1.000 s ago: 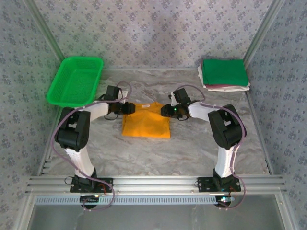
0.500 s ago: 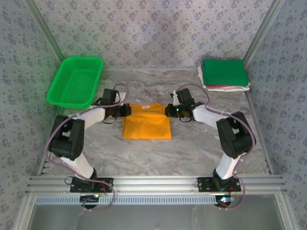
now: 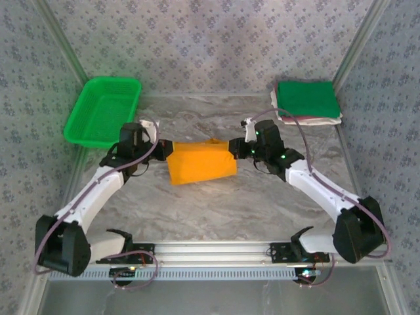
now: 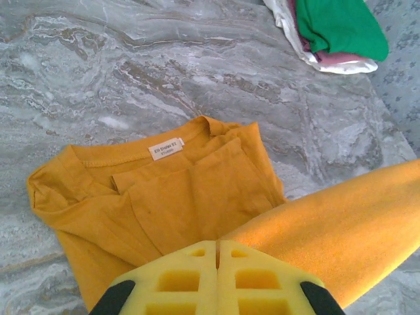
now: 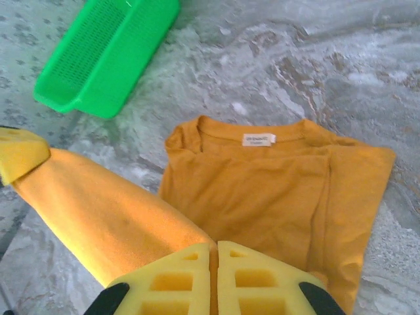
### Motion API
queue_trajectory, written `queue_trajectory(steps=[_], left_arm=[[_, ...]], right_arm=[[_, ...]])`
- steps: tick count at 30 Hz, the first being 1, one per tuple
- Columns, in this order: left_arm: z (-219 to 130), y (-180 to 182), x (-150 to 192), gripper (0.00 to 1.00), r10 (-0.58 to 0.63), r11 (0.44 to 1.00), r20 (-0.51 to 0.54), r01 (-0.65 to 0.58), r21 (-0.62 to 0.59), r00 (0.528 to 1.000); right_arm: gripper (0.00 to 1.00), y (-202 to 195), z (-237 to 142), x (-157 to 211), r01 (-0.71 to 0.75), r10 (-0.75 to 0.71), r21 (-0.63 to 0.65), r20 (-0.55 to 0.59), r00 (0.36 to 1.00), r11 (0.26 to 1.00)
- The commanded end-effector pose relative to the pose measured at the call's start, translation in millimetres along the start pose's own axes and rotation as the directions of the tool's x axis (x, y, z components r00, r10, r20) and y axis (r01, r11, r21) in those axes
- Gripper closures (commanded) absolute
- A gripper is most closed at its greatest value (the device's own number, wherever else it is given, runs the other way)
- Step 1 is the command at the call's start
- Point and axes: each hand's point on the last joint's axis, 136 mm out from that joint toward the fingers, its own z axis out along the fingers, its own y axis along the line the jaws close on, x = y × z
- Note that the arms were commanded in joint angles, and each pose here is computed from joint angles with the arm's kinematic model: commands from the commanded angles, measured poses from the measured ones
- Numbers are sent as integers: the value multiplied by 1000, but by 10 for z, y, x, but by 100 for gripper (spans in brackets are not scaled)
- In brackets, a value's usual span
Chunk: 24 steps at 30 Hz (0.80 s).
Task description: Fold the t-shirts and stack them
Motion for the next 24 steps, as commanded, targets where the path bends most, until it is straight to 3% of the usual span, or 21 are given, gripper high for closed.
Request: queue_trajectory(steps=[1,6,10,18,24], left_arm=[[-146,44,29,100,-21,999,10,21,-47,1000],[-288,-13,-214,100,4,999,59,0,-54,998],[-189,139,-341,100,-11,997,60,15,-70,998],[280,464,-603,100,-7,996,7,7,-88,1000],[746,816,-667,100,-33,995,-61,27,-97,998]], right_arm=[[100,-62,-80,-2,21,-22,52,7,1000,998],[100,35,-84,-215,53,-54,48,37,998,997],[100,-25,77,-291,59,-60,61,19,998,996],[100,-294,549,-599,31,-33,81,17,999,996],[100,-723,1019,-543,-11,16,119,-42,999,993]])
